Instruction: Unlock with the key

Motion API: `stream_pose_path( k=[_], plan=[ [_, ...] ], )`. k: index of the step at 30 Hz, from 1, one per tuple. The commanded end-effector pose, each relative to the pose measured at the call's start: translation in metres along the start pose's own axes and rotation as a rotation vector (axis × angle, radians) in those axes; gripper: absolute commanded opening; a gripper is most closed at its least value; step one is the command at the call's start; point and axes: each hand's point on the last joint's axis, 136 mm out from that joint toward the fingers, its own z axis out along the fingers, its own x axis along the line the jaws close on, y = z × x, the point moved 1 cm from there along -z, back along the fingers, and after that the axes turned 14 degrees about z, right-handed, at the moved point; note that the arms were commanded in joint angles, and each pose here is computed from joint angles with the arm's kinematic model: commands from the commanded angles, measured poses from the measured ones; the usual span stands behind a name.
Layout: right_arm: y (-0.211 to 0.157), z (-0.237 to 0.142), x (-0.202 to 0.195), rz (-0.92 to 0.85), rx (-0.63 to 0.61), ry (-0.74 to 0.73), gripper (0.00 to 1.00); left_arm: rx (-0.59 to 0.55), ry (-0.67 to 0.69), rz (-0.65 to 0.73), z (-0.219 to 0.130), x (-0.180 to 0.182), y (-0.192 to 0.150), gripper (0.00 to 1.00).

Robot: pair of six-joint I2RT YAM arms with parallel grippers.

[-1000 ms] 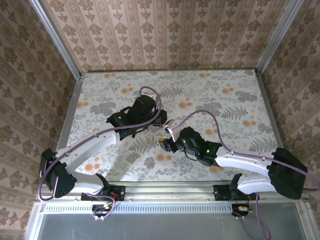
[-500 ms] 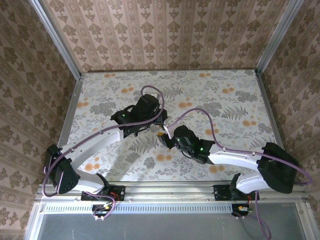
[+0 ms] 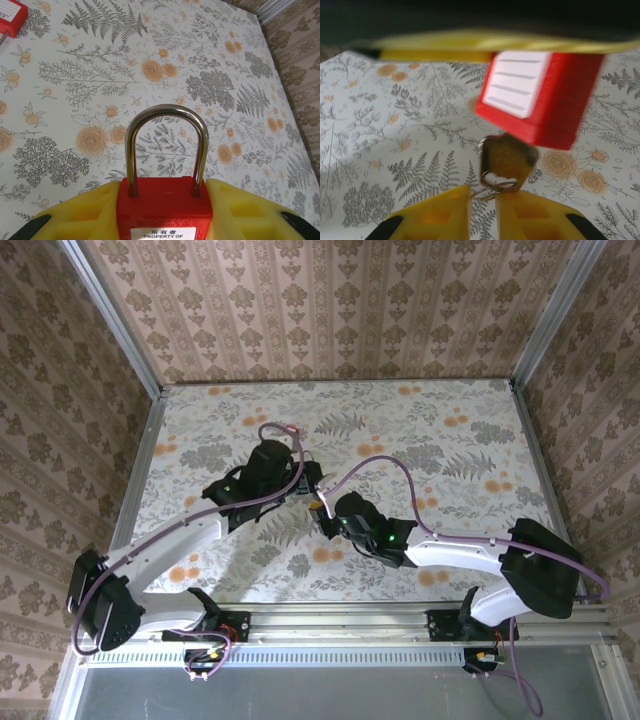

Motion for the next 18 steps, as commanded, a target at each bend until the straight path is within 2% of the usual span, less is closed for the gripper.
stream_pose_path(
  k=[1, 10, 13, 18],
  plan=[
    [0.049, 0.0, -0.001, 0.132, -0.158, -0.048, 0.2, 0.011, -0.082, -0.019, -0.01, -0.004, -0.012, 0.0],
    [0.069, -0.007, -0.008, 0.287, -0.176, -0.026, 0.2, -0.084, -0.117, -0.116, -0.031, 0.026, -0.027, 0.0],
    [0.07, -0.008, -0.008, 0.298, -0.129, -0.014, 0.21, -0.124, -0.126, -0.135, -0.036, 0.03, -0.028, 0.0],
    [0.076, -0.026, 0.005, 0.328, -0.062, 0.108, 0.32, -0.178, -0.138, -0.158, -0.042, 0.036, -0.031, 0.0]
  ],
)
